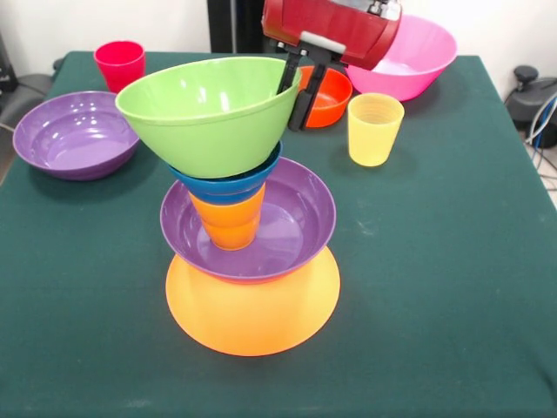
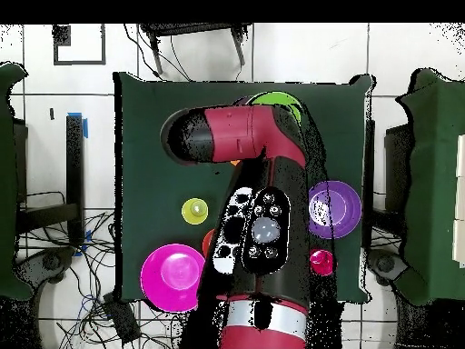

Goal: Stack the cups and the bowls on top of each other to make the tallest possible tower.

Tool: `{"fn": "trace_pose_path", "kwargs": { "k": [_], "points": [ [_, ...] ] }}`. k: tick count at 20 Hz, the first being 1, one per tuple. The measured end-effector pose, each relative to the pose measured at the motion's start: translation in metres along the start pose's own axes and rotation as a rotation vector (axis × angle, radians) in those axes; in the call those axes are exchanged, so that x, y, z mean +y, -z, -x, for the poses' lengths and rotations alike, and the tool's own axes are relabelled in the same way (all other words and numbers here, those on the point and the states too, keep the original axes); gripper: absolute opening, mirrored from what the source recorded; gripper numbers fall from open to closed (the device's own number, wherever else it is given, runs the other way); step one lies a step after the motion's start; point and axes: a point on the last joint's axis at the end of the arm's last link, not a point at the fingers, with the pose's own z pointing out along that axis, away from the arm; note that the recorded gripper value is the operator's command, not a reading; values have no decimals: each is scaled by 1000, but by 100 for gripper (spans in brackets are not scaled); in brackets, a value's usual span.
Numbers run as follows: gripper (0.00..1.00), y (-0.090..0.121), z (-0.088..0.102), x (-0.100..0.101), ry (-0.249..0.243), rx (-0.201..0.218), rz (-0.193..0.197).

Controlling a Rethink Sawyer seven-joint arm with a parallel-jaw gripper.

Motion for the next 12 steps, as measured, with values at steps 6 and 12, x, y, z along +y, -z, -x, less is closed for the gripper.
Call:
{"fn": "trace_pose_path", "kwargs": {
  "k": [6, 12],
  "points": [
    [0, -2, -2, -3, 14, -2, -12],
    [0, -3, -1, -6, 11, -1, -12]
  ]
}}
